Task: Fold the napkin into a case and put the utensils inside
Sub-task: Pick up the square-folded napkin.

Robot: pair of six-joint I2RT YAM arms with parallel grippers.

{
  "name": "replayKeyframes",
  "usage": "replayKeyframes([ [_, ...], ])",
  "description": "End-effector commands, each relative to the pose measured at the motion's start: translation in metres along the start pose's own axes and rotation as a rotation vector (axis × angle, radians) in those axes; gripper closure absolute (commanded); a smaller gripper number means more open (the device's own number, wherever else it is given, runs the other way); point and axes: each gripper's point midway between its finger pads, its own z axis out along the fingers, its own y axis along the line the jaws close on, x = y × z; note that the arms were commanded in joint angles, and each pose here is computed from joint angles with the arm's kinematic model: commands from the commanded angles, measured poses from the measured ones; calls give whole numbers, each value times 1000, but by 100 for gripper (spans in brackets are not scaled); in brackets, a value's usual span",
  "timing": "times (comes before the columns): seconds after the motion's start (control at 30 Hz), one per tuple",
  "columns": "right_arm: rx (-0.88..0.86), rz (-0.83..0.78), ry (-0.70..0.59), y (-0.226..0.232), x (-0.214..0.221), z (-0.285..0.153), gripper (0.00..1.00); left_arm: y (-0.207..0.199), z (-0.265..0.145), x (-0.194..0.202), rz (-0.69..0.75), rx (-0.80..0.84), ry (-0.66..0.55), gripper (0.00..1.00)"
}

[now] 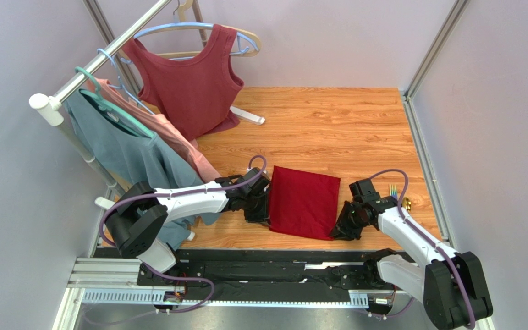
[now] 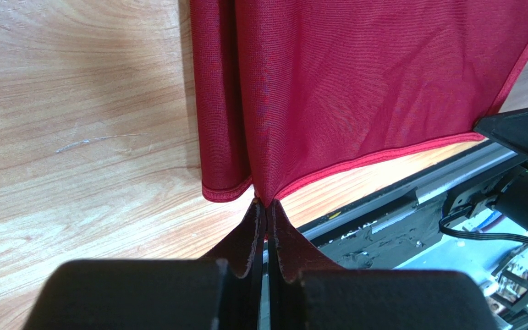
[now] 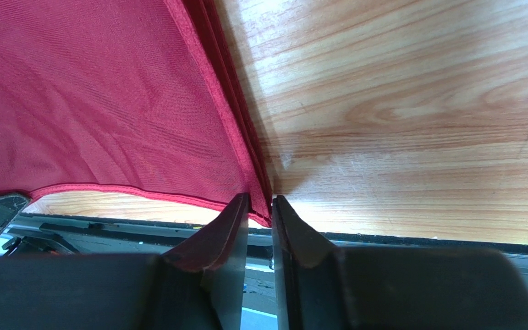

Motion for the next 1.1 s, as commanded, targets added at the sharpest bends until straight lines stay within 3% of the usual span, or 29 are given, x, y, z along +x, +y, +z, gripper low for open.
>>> replayKeyframes([
  [0.0, -48, 6, -27, 14, -8, -6, 81, -9, -10, -5, 27, 38, -33, 100],
  [0.13, -57, 3, -25, 20, -10, -11, 94, -10, -12, -6, 34, 44, -38, 100],
  [0.2, -61, 0, -31, 22, -11, -16, 94, -11, -15, -9, 45, 44, -52, 100],
  [0.3, -55, -17, -28, 24, -12, -21, 91, -14, -21, -13, 57, 45, -73, 100],
  [0.43, -61, -14, -19, 24, -9, -22, 77, -18, -26, -16, 67, 56, -87, 100],
  [0.5, -72, -12, -22, 26, -9, -22, 84, -19, -26, -17, 68, 62, -87, 100],
  [0.53, -71, -12, -30, 26, -10, -22, 100, -19, -26, -16, 68, 63, -86, 100],
  [0.6, -76, -9, -30, 27, -11, -21, 100, -20, -26, -17, 68, 64, -87, 100],
  [0.73, -38, -8, -25, 17, -8, -18, 83, -17, -24, -14, 70, 60, -78, 100],
  [0.93, -20, 14, -7, 5, 1, -9, 74, -17, -19, -12, 61, 67, -65, 100],
  [1.07, -21, 19, -3, 4, 1, -6, 74, -18, -17, -11, 63, 73, -57, 100],
])
